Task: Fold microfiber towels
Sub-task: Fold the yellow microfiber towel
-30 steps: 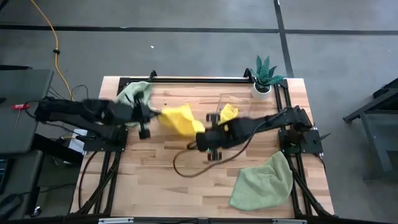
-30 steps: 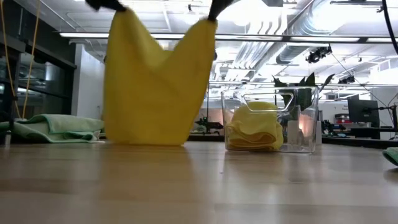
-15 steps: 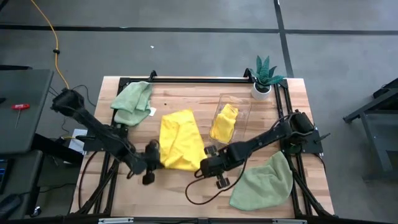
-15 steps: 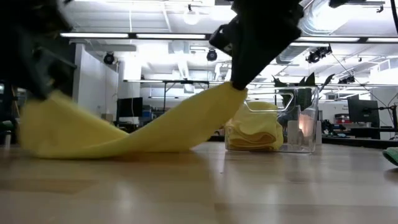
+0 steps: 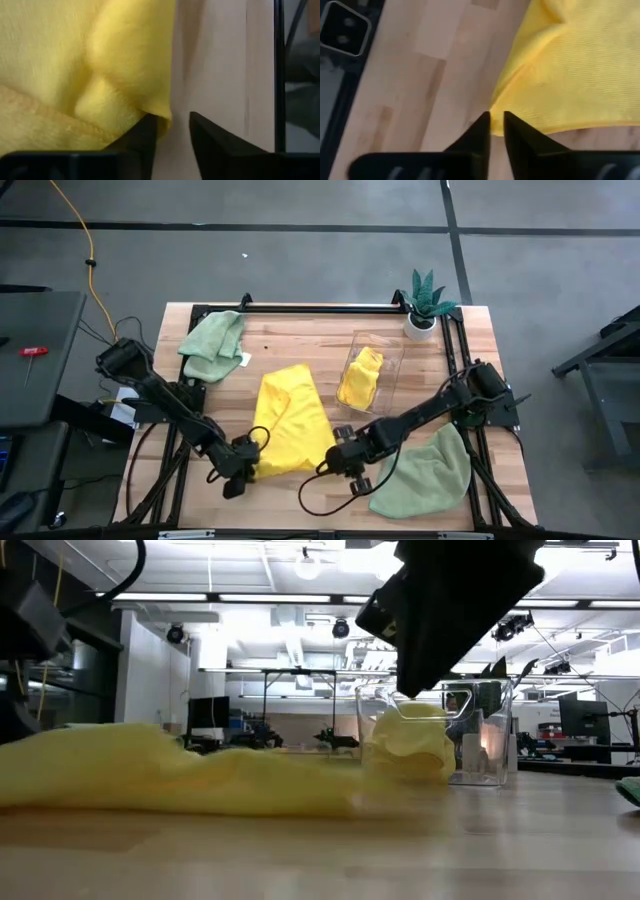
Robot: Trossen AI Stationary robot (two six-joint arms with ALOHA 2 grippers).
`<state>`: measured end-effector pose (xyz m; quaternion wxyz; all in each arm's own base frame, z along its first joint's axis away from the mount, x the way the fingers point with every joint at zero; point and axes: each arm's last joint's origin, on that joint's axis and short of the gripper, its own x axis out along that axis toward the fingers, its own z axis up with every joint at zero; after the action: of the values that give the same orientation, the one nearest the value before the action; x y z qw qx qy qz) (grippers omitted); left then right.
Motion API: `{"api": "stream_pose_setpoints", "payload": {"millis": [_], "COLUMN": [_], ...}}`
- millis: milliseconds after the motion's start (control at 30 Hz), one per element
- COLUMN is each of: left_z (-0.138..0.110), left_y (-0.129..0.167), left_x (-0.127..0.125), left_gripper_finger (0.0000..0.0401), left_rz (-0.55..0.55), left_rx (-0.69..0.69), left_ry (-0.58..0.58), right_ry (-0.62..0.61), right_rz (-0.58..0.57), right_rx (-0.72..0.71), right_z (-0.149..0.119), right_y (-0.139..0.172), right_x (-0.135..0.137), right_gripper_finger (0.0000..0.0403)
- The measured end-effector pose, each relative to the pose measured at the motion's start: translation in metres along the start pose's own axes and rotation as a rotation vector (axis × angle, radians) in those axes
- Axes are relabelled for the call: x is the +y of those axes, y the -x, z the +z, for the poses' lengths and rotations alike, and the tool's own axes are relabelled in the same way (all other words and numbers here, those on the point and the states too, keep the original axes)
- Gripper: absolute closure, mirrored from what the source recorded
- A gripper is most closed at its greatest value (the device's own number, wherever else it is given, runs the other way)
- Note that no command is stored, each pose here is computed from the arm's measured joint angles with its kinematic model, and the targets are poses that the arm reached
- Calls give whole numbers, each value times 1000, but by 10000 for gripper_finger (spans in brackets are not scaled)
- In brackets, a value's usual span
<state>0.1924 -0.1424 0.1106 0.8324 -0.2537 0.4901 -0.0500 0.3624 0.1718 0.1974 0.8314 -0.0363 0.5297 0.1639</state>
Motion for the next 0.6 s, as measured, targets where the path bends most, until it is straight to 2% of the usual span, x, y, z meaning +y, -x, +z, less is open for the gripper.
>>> {"api": "stream_pose_setpoints", "payload": {"millis": [133,333,467,600], "left_z": [1,3,11,25], "left_y": [17,55,81,96], "left_x": [-3,-7,-6,7], "left_gripper_finger": [244,194,186,185], "left_rz": [-46,-142,-148,-44], "left_rx": [38,76,-64,-258], "left_ry": [-1,16,34,72], "right_ry": [-13,-7,-26,-123], "right_rz": [14,-16,-39,-70], "right_rx": [32,214,309,242], "right_z": [-2,-8,-22,-43], "right_y": [1,18,27,37], "right_x": [5,4,-1,-10], "right_gripper_finger": [284,201,176,177]}}
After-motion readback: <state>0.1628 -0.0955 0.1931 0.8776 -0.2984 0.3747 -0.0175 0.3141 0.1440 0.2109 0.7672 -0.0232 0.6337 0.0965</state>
